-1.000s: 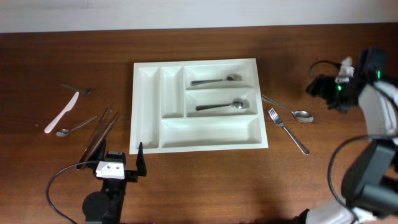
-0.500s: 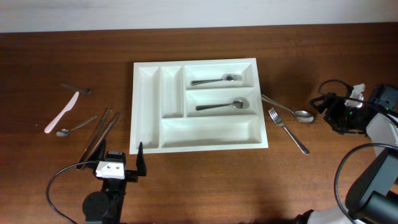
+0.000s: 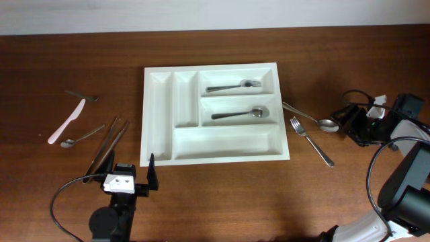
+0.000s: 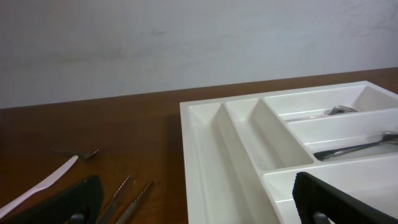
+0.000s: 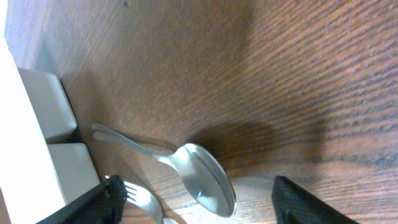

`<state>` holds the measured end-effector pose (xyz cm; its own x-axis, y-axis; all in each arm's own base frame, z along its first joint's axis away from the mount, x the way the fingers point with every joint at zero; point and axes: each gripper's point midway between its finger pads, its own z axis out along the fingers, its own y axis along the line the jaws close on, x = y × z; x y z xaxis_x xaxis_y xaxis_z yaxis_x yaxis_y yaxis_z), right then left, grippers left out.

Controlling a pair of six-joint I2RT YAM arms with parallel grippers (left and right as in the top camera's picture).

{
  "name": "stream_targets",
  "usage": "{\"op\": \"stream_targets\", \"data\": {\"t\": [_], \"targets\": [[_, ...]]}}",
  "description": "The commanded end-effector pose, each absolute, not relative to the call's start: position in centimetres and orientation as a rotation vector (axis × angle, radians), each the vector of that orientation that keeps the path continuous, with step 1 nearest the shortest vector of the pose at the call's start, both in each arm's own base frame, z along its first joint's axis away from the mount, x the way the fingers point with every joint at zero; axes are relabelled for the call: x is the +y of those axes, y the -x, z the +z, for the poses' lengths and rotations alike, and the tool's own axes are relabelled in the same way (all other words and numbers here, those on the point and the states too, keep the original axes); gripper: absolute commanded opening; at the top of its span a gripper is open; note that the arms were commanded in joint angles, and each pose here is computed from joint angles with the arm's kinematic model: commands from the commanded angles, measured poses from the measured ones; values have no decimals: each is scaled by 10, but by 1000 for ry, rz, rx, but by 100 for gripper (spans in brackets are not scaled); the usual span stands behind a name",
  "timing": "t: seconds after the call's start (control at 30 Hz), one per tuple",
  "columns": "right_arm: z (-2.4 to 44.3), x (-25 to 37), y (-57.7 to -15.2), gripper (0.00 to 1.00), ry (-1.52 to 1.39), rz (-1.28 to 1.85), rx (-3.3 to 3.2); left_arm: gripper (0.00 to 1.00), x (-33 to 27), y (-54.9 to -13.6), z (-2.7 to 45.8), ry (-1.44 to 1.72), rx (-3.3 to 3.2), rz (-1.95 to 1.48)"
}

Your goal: Pack container

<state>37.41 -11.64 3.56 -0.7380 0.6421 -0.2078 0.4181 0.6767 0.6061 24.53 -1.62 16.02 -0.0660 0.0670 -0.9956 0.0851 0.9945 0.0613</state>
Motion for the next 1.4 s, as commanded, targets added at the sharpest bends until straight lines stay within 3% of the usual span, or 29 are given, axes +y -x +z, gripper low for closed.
{"op": "stream_targets", "data": {"t": [0.0, 0.37, 0.43, 0.47, 0.57, 0.6, 0.73, 1.37], "targets": [[25, -108, -375, 73, -835, 800, 2499, 99, -16, -245, 158, -133, 1636, -1], [7, -87, -384, 69, -798, 826, 2538, 99, -16, -245, 158, -133, 1636, -1], [8, -87, -385, 61, -796, 824, 2536, 99, -16, -245, 158, -133, 1636, -2], [7, -87, -384, 52, -797, 820, 2538, 99, -16, -245, 158, -133, 1636, -1], [7, -88, -384, 36, -801, 814, 2539, 99, -16, -245, 158, -133, 1636, -1], [5, -90, -383, 22, -813, 802, 2544, 99, -16, -245, 158, -133, 1636, -1], [5, -90, -383, 4, -820, 795, 2548, 99, -16, -245, 158, -133, 1636, -1], [6, -138, -374, 4, -973, 740, 2453, 99, -16, -245, 158, -133, 1636, -2]]}}
